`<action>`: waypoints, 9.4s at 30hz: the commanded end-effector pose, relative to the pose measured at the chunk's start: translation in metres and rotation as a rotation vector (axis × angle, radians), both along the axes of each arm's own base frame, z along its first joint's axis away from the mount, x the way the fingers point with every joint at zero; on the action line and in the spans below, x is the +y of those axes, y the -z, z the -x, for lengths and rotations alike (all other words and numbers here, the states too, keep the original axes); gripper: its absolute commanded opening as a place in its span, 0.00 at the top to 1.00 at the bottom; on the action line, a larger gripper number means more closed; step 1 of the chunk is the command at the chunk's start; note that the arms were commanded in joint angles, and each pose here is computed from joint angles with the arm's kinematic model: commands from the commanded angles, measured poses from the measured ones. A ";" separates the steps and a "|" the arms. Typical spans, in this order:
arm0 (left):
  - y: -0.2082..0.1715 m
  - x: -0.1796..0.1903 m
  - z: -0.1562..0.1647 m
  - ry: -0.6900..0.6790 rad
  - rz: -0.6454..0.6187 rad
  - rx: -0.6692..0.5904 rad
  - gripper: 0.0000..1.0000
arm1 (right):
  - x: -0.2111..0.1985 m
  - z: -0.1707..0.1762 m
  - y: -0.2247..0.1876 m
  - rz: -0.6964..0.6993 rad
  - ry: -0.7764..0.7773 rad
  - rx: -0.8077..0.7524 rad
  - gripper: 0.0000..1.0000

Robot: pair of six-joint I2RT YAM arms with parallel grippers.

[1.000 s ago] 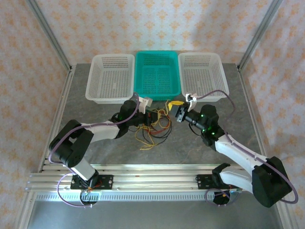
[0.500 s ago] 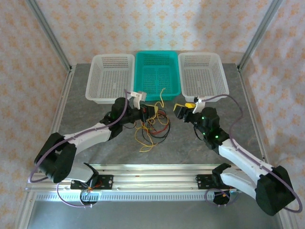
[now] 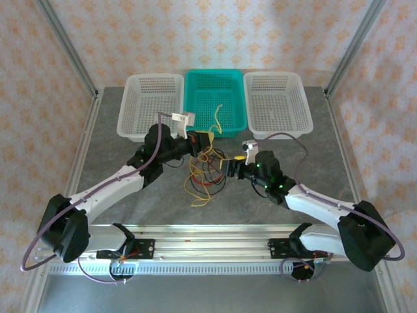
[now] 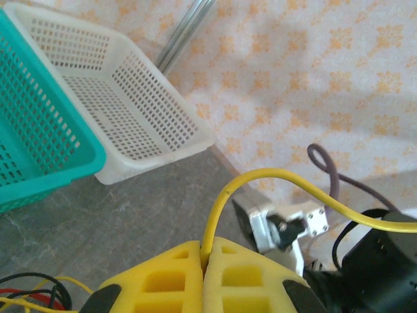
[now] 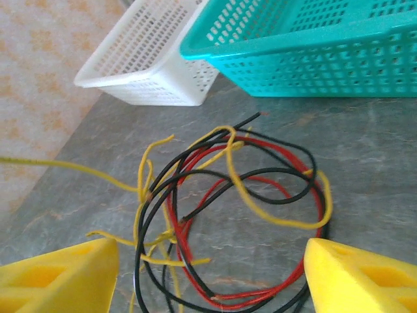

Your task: Untangle the cables

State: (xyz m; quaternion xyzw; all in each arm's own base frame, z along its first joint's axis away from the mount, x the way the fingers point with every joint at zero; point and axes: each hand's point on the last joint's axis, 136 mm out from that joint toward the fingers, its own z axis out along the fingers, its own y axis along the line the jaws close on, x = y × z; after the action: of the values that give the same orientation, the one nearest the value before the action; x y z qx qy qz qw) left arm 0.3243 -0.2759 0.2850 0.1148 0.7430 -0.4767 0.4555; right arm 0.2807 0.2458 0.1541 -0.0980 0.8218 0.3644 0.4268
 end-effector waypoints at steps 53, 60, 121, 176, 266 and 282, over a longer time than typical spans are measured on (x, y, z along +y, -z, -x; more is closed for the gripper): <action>-0.019 0.044 -0.006 -0.175 -0.270 0.043 1.00 | 0.035 -0.037 0.052 0.043 0.231 0.154 0.64; -0.042 0.051 -0.008 -0.187 -0.190 0.029 1.00 | 0.026 -0.020 0.022 0.029 0.169 0.075 0.48; 0.147 0.244 -0.275 -1.017 -0.088 0.668 0.56 | -0.055 -0.035 -0.125 -0.040 0.514 -0.111 0.00; 0.181 0.124 0.047 -0.560 -0.139 0.374 0.46 | 0.093 0.008 0.066 0.431 -0.118 0.423 0.48; 0.098 0.164 -0.005 -0.669 -0.122 0.191 0.38 | 0.051 -0.009 -0.048 0.292 0.094 -0.023 1.00; 0.050 0.137 -0.007 -0.486 -0.161 -0.087 0.45 | 0.016 0.002 -0.078 0.413 0.077 -0.183 1.00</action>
State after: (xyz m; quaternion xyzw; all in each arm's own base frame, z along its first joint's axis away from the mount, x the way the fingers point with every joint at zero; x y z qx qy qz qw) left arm 0.3307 -0.1280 0.2027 -0.0720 0.7984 -0.2686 0.5341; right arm 0.2771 0.2741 0.2226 -0.1785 0.8474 0.1872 0.4638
